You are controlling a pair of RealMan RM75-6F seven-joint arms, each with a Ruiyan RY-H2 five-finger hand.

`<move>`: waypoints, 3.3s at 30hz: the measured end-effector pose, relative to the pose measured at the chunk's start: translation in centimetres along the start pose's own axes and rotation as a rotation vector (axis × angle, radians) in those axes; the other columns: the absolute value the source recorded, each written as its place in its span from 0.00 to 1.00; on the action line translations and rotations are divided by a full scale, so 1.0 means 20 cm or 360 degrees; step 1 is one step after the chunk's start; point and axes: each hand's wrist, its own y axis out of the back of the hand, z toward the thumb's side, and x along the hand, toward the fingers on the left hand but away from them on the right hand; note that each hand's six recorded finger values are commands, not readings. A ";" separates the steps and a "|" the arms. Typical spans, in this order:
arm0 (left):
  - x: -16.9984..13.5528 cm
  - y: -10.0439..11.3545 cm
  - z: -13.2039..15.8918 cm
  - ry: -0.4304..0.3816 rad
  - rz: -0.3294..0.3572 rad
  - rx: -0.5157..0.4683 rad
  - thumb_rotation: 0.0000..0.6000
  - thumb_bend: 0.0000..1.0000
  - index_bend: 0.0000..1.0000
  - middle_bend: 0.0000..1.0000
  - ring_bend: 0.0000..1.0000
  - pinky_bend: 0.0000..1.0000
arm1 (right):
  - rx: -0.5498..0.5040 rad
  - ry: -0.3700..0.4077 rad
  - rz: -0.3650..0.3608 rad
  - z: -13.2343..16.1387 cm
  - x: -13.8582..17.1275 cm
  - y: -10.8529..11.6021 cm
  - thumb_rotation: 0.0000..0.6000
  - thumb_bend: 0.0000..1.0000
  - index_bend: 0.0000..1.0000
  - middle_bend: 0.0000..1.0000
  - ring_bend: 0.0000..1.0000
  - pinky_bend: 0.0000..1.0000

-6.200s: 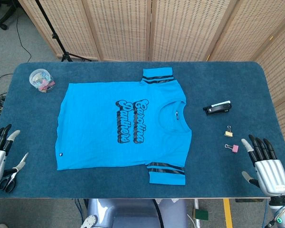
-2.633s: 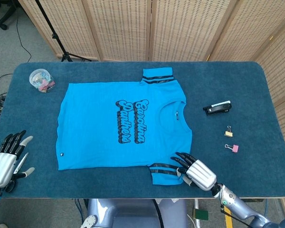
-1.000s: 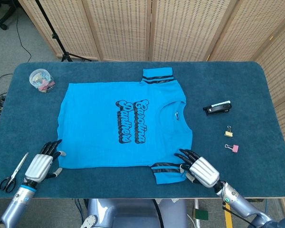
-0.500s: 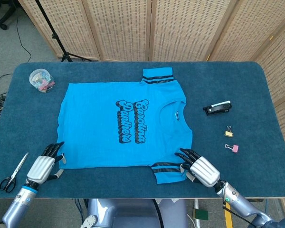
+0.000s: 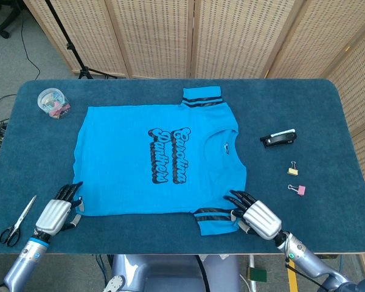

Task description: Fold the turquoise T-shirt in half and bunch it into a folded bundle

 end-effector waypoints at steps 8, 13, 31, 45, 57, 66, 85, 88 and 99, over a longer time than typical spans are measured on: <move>-0.03 0.04 0.04 -0.0074 0.0025 -0.0019 1.00 0.55 0.73 0.00 0.00 0.00 | -0.0092 0.0062 -0.0003 0.06 0.00 0.01 1.00 0.55 0.66 0.14 0.00 0.14; -0.10 0.09 0.08 -0.0157 0.0040 0.0004 1.00 0.57 0.74 0.00 0.00 0.00 | -0.0134 0.0143 0.0019 0.12 0.01 0.03 1.00 0.54 0.66 0.14 0.00 0.14; -0.45 0.06 0.15 -0.0424 -0.0126 0.0060 1.00 0.59 0.74 0.00 0.00 0.00 | -0.0044 0.0559 0.0167 0.44 0.19 0.12 1.00 0.54 0.66 0.15 0.00 0.14; -0.60 0.03 0.14 -0.0530 -0.0210 0.0109 1.00 0.60 0.74 0.00 0.00 0.00 | -0.0081 0.0736 0.0204 0.55 0.34 0.11 1.00 0.54 0.66 0.13 0.00 0.14; -0.69 -0.01 0.14 -0.0583 -0.0259 0.0106 1.00 0.60 0.74 0.00 0.00 0.00 | -0.0108 0.0800 0.0248 0.60 0.42 0.08 1.00 0.54 0.66 0.13 0.00 0.14; -0.70 -0.02 0.16 -0.0611 -0.0270 0.0084 1.00 0.60 0.74 0.00 0.00 0.00 | -0.0111 0.0803 0.0251 0.61 0.43 0.08 1.00 0.54 0.66 0.13 0.00 0.14; -0.39 0.27 0.22 -0.0491 0.0067 0.0064 1.00 0.60 0.75 0.00 0.00 0.00 | -0.0287 0.0378 -0.0027 0.34 0.14 0.32 1.00 0.54 0.66 0.13 0.00 0.15; -0.30 0.34 0.23 -0.0454 0.0113 0.0052 1.00 0.60 0.75 0.00 0.00 0.00 | -0.0311 0.0276 -0.0110 0.25 0.06 0.41 1.00 0.54 0.66 0.13 0.00 0.15; 0.14 0.62 0.22 -0.0220 0.0244 -0.0005 1.00 0.60 0.75 0.00 0.00 0.00 | -0.0440 -0.0093 -0.0301 -0.06 -0.33 0.65 1.00 0.54 0.67 0.13 0.00 0.15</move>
